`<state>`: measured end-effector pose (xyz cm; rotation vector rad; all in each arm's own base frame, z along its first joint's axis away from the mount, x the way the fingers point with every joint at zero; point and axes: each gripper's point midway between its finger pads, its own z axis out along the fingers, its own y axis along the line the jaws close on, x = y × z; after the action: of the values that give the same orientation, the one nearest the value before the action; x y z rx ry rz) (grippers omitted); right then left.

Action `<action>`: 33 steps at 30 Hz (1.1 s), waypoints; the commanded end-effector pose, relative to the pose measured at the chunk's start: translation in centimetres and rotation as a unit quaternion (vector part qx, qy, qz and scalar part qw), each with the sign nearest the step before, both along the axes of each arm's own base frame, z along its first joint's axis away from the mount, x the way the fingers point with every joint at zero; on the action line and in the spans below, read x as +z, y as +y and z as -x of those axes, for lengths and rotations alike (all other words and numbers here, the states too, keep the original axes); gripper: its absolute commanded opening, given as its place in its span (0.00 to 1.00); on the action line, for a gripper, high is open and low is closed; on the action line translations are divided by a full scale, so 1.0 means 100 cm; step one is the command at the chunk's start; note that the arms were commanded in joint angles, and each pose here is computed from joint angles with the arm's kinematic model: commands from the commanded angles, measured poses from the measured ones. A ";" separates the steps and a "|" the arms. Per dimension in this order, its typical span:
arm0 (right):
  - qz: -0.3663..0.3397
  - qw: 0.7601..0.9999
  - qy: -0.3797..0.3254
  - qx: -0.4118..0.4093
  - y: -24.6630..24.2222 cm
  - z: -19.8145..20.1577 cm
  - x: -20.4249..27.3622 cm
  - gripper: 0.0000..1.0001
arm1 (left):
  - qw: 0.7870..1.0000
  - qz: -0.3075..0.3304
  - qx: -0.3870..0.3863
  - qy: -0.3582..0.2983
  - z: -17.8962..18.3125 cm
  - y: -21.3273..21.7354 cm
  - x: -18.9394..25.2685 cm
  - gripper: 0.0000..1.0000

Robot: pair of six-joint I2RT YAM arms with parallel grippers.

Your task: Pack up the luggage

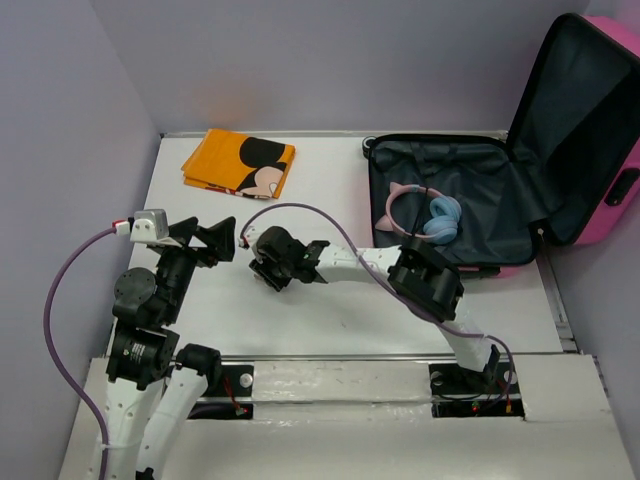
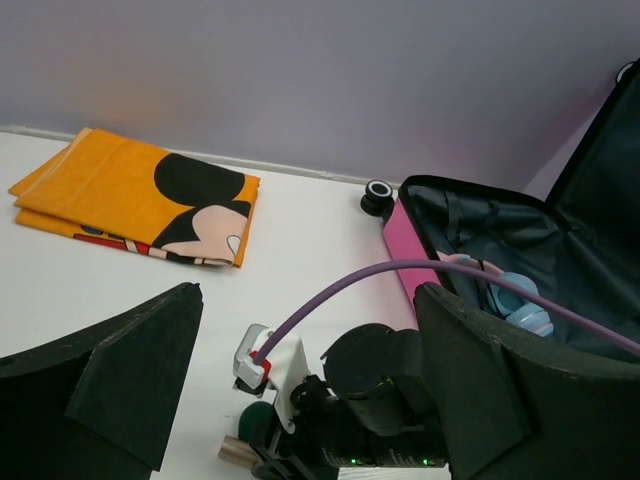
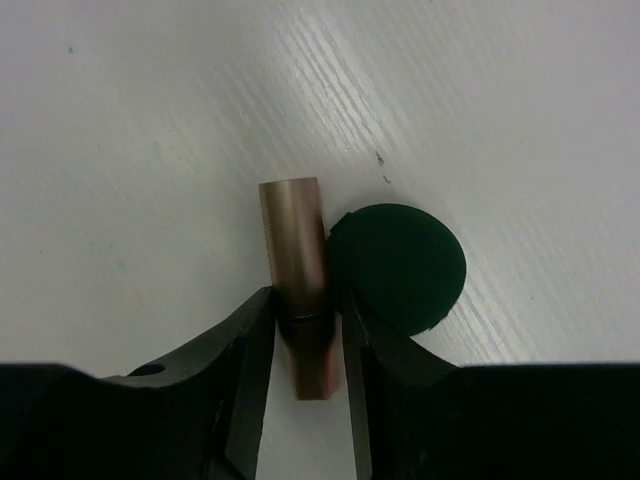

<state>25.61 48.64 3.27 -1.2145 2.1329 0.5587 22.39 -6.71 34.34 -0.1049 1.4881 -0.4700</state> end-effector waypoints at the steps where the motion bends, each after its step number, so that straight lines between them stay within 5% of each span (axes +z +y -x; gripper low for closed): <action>1: 0.013 1.000 -0.002 0.001 0.006 0.015 0.000 0.29 | 1.000 -0.001 -0.003 -0.030 0.001 0.000 0.013 0.99; 3: 0.016 0.999 -0.028 -0.021 0.003 0.009 0.010 0.18 | 1.000 0.000 -0.003 -0.030 0.001 0.000 0.013 0.99; 13: -0.092 0.984 -0.098 -0.114 -0.019 -0.008 0.134 0.15 | 0.999 0.001 -0.004 -0.033 0.002 0.000 0.014 0.99; 19: -0.109 0.962 -0.121 -0.218 -0.089 -0.053 0.158 0.09 | 0.999 0.001 -0.004 -0.035 0.003 0.000 0.015 0.99; 23: -0.108 0.907 -0.170 -0.370 -0.200 -0.105 0.189 0.08 | 0.999 0.001 -0.007 -0.035 0.003 -0.002 0.015 0.99; 29: -0.055 0.816 -0.166 -0.551 -0.359 -0.141 0.156 0.07 | 0.999 0.002 -0.010 -0.036 0.004 -0.002 0.016 0.99; 31: -0.037 0.808 -0.157 -0.566 -0.374 -0.142 0.143 0.14 | 0.999 0.001 -0.010 -0.035 0.004 -0.003 0.015 0.99; 32: -0.029 0.804 -0.160 -0.572 -0.378 -0.142 0.141 0.40 | 0.999 0.001 -0.011 -0.035 0.004 -0.003 0.015 0.99; 33: -0.013 0.803 -0.156 -0.574 -0.380 -0.141 0.136 0.53 | 0.999 0.001 -0.012 -0.034 0.003 -0.004 0.014 0.99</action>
<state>40.19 11.28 17.58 0.1128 2.0715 -0.0991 22.19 -6.73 34.53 -0.1012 1.4797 -0.4747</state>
